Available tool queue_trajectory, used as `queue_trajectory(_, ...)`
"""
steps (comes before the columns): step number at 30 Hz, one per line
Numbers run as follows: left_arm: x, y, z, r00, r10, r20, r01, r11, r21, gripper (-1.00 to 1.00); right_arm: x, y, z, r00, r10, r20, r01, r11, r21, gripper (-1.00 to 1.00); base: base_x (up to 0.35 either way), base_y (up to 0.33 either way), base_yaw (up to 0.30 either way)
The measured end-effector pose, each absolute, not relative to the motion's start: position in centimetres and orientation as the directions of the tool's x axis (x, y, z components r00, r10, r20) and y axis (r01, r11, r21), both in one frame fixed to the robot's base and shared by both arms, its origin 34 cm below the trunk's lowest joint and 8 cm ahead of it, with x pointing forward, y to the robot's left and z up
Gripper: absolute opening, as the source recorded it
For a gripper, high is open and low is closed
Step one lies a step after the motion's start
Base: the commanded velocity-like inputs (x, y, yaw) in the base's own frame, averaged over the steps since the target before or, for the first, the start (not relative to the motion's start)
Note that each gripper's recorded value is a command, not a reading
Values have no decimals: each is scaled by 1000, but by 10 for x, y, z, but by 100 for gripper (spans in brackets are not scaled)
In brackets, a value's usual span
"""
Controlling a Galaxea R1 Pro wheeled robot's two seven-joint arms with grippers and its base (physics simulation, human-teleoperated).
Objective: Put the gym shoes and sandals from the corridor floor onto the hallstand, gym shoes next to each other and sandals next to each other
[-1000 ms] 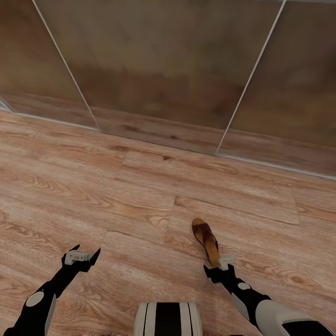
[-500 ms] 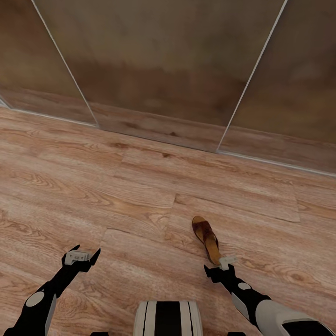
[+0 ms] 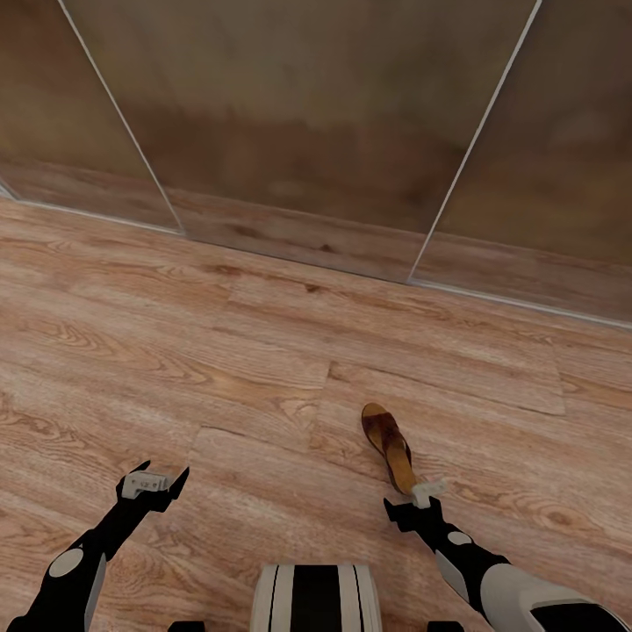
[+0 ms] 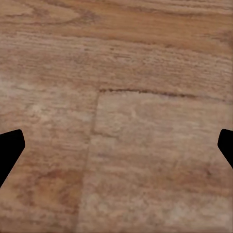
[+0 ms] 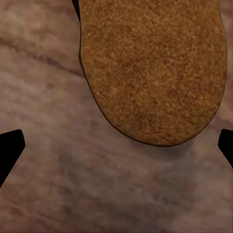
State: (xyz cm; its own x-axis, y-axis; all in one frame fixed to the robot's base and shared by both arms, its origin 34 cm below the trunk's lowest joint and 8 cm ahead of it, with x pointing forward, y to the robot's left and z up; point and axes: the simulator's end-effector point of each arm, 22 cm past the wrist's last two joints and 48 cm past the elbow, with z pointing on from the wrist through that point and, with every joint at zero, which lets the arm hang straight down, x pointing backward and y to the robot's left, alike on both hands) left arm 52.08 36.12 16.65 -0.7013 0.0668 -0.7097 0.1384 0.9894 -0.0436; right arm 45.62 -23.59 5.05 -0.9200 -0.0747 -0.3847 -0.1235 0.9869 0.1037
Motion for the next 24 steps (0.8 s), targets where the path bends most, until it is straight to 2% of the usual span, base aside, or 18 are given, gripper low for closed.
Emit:
queue_trajectory(6, 520, 361, 166, -703, 67, -708, 138, 990, -43, 100, 455, -236, 50, -921, -75, -383, -124, 987, 105, 100, 7, -3, 0)
queue_trajectory(14, 520, 361, 166, -703, 67, -708, 138, 989, -44, 100, 455, -236, 50, -921, -75, -383, -124, 987, 104, 100, 132, -90, 0)
queue_trajectory(24, 520, 361, 166, -703, 67, -708, 138, 989, -44, 100, 455, -236, 50, -921, -75, -383, -123, 987, 104, 100, 13, -10, 0)
